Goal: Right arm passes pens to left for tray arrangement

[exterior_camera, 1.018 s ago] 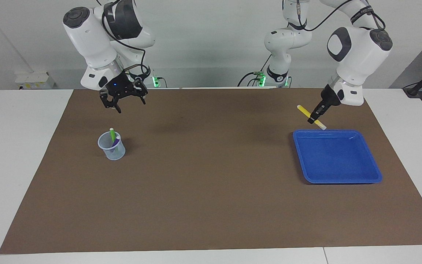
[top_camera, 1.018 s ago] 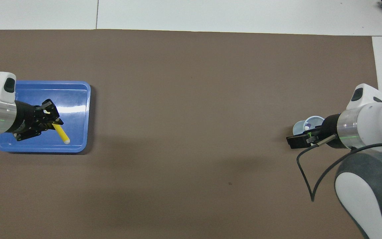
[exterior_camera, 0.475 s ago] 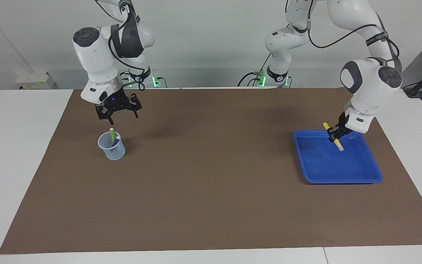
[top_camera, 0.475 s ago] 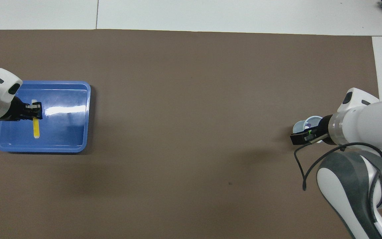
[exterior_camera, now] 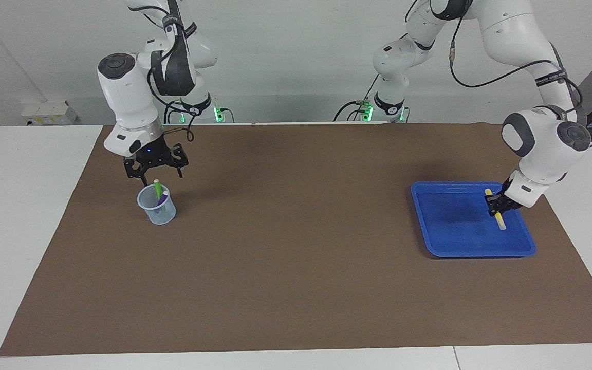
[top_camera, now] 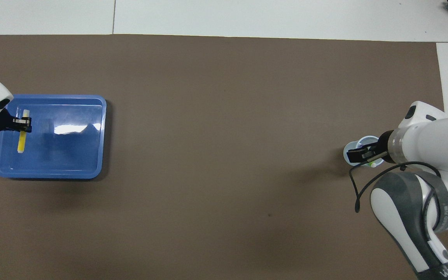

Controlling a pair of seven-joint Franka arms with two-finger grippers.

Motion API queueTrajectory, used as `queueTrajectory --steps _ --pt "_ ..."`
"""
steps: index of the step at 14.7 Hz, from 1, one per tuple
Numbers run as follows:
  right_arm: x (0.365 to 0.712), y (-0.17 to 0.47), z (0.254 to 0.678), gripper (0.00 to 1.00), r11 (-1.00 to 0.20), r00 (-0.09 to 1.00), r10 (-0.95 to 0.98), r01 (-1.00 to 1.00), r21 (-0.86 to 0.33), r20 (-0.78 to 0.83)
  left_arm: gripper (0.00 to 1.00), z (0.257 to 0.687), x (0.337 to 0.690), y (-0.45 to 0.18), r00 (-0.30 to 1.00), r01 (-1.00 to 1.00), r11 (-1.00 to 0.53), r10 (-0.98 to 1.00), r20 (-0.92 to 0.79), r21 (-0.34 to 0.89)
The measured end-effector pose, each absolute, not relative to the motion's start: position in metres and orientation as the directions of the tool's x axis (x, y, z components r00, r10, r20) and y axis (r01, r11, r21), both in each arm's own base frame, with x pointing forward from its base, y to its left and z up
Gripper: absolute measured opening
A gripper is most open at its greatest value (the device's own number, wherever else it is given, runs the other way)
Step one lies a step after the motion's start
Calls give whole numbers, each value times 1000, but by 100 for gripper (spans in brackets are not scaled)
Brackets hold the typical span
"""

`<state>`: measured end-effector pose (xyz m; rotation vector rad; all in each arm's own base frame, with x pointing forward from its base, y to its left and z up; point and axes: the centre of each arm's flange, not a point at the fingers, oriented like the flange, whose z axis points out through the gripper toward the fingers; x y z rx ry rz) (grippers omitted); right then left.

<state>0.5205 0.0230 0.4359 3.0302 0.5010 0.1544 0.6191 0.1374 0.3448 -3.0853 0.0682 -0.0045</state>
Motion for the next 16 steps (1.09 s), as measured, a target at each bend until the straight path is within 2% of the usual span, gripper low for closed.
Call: queueTrajectory --steps 6,7,10,12,16 --pt "532 19 409 99 -945 942 323 316 84 87 18 319 620 167 999 -39 -998 -40 11 -46" --pt "534 19 408 92 -945 941 324 316 87 97 18 319 620 167 999 -48 -998 -49 12 -47" --pt "536 17 401 88 -946 943 321 314 86 93 18 312 619 164 998 -62 -997 -63 19 -45" --pt "535 14 396 80 -947 945 317 310 83 84 18 306 616 164 998 -63 -997 -64 18 -43" --pt "525 13 380 81 -956 956 288 284 71 51 18 302 614 164 998 -65 -997 -66 11 -41"
